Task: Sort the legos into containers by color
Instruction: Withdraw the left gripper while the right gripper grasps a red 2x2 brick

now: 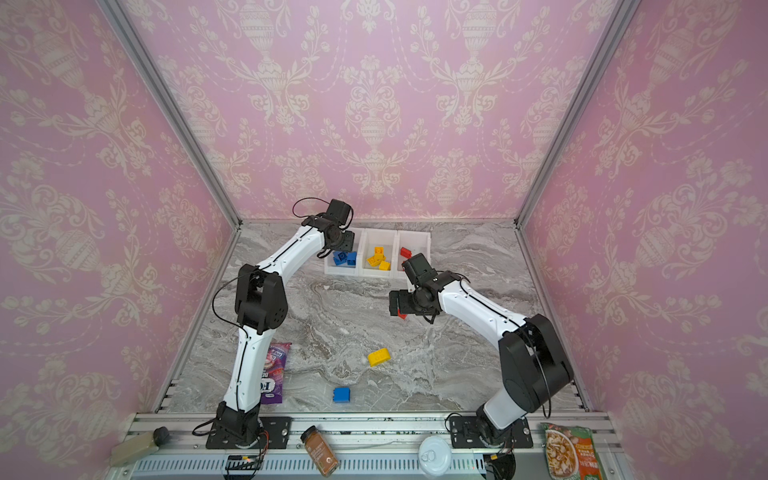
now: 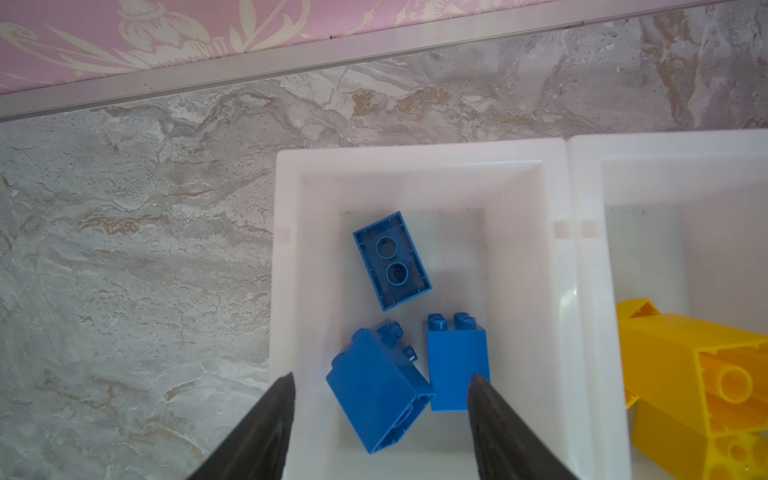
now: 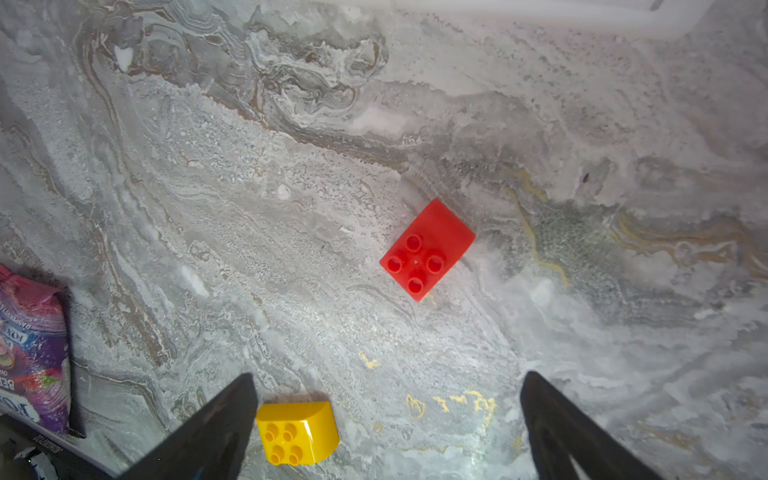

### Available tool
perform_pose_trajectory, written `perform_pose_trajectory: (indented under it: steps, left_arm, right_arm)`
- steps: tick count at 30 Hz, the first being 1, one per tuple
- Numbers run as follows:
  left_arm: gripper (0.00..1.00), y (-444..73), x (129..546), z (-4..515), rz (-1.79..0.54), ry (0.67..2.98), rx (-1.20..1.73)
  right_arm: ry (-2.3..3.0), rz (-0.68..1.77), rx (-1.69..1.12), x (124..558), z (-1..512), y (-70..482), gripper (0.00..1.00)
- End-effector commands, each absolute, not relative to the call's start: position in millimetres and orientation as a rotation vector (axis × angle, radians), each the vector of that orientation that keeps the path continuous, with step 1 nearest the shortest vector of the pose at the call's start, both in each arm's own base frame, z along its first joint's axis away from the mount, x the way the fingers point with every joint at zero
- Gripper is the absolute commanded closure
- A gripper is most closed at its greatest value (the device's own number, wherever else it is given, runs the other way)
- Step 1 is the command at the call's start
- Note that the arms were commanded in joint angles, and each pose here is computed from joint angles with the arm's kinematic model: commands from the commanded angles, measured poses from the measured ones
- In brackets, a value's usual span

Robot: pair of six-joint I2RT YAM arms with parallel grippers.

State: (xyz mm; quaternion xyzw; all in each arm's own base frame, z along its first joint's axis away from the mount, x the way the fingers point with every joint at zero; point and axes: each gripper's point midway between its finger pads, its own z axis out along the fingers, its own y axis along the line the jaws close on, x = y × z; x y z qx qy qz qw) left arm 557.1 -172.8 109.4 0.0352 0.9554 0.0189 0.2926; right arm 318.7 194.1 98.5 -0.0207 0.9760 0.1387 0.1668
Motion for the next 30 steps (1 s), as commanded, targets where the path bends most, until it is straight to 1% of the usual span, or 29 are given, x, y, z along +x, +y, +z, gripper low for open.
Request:
perform_pose_trajectory:
  steps: [1,6,7,11,13,16,20,23,30]
  left_arm:
    - [0.3,-173,543,140,-0.031,2.507,0.056]
    - [0.24,-171,517,150,-0.132,2.454,-0.003]
    - [0.23,-171,511,154,-0.155,2.439,-0.01]
    - [0.17,-169,487,167,-0.236,2.406,-0.031]
    - [0.15,-171,475,172,-0.291,2.394,-0.038]
    - [0.13,-170,458,176,-0.345,2.384,-0.046]
    - [0.11,-168,439,182,-0.391,2.373,-0.051]
    - [0.1,-169,427,188,-0.436,2.357,-0.052]
    - [0.08,-169,399,192,-0.526,2.339,-0.049]
  right_arm:
    - [2.789,0.317,0.129,324,95,187,0.0]
    - [2.848,0.288,0.301,322,72,190,0.03]
    - [2.821,0.301,0.318,331,80,196,0.03]
    - [2.817,0.235,0.402,336,77,194,0.06]
    - [2.815,0.176,0.443,339,75,188,0.11]
    - [2.821,0.079,0.49,340,71,180,0.19]
    - [2.858,0.048,0.514,338,61,181,0.23]
    - [2.869,0.043,0.535,339,54,184,0.3]
    - [2.883,0.034,0.535,347,43,193,0.32]
